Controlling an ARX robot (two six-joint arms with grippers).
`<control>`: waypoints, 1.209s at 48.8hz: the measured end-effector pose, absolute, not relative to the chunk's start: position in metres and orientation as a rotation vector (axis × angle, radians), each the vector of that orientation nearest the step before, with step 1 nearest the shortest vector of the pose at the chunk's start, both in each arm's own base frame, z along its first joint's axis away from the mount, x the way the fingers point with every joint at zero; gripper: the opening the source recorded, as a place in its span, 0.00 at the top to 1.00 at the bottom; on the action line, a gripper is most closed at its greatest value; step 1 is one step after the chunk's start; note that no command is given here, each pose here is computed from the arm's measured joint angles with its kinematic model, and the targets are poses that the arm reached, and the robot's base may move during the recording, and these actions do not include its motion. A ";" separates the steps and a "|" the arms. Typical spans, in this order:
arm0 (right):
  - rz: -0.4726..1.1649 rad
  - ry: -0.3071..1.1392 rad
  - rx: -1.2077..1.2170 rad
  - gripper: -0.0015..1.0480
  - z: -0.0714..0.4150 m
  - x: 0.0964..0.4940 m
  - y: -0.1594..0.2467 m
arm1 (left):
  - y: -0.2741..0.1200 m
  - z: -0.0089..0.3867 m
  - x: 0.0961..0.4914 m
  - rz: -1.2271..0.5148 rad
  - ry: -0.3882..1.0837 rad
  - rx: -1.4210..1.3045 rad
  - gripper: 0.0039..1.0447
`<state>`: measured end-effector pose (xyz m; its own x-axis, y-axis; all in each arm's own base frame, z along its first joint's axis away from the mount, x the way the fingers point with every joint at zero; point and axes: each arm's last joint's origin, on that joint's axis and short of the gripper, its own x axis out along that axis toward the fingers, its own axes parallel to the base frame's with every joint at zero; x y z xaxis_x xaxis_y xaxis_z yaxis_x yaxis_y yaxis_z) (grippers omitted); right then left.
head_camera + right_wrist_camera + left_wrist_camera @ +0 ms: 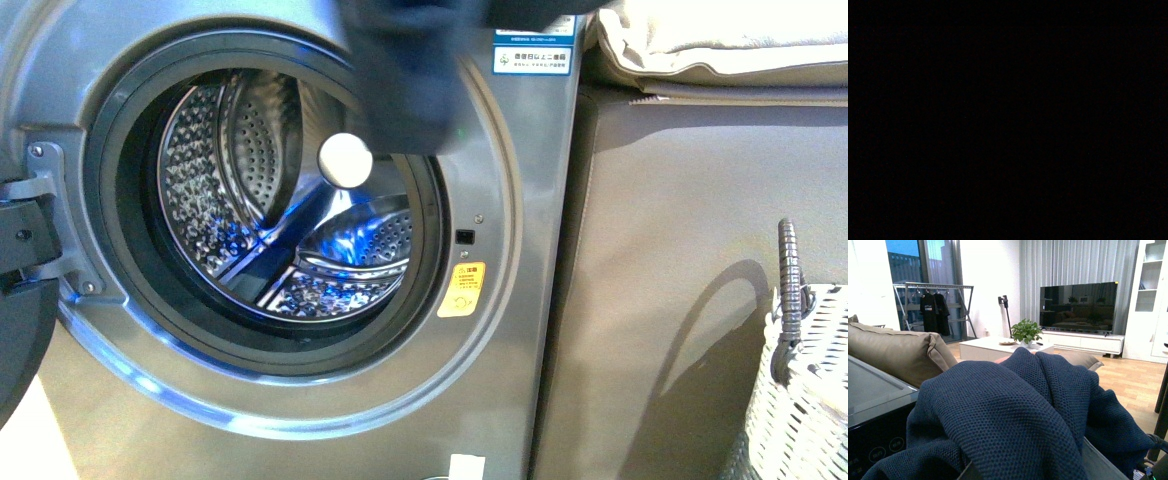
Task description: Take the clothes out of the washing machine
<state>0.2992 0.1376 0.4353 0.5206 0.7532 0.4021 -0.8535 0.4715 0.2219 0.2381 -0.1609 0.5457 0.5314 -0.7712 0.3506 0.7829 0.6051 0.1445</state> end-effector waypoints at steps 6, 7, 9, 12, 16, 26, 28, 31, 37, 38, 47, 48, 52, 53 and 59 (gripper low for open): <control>0.972 -0.253 0.432 0.07 0.439 0.303 0.148 | -0.160 0.546 0.239 -0.915 -0.402 -0.033 0.89; 0.970 -0.253 0.431 0.07 0.439 0.303 0.149 | -0.160 0.546 0.239 -0.914 -0.402 -0.033 0.89; 0.962 -0.252 0.430 0.07 0.440 0.304 0.151 | -0.160 0.546 0.239 -0.910 -0.402 -0.034 0.89; 0.952 -0.249 0.427 0.07 0.441 0.306 0.155 | -0.159 0.546 0.239 -0.904 -0.401 -0.034 0.89; 0.942 -0.254 0.425 0.07 0.441 0.307 0.158 | -0.159 0.546 0.240 -0.903 -0.401 -0.034 0.89; 0.865 -0.282 0.427 0.21 0.440 0.310 0.158 | -0.159 0.546 0.240 -0.902 -0.401 -0.034 0.89; 0.851 -0.288 0.424 0.26 0.439 0.311 0.157 | -0.159 0.546 0.240 -0.903 -0.401 -0.034 0.89; 0.834 -0.297 0.417 0.34 0.437 0.312 0.155 | -0.159 0.546 0.240 -0.906 -0.401 -0.033 0.80; 0.806 -0.304 0.410 0.50 0.433 0.316 0.147 | -0.159 0.546 0.239 -0.914 -0.402 -0.032 0.63; 0.800 -0.306 0.409 0.54 0.432 0.317 0.145 | -0.159 0.546 0.239 -0.915 -0.402 -0.032 0.61; 0.744 -0.338 0.393 0.78 0.436 0.321 0.121 | -0.160 0.546 0.239 -0.931 -0.402 -0.030 0.32; 0.736 -0.344 0.391 0.81 0.437 0.321 0.117 | -0.160 0.546 0.239 -0.932 -0.402 -0.030 0.30; 0.699 -0.367 0.387 0.86 0.443 0.320 0.102 | -0.161 0.546 0.238 -0.937 -0.403 -0.029 0.18; 0.693 -0.371 0.388 0.86 0.444 0.319 0.099 | -0.161 0.546 0.238 -0.938 -0.403 -0.030 0.14; 0.632 -0.409 0.391 0.86 0.454 0.317 0.073 | -0.161 0.547 0.237 -0.940 -0.406 -0.030 0.04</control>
<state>0.3171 0.0733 0.4541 0.7336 0.4832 0.4780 -0.6338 0.7402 0.2245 0.2373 -0.1610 0.5465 0.5199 -0.7786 0.3514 0.7896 0.5950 0.1500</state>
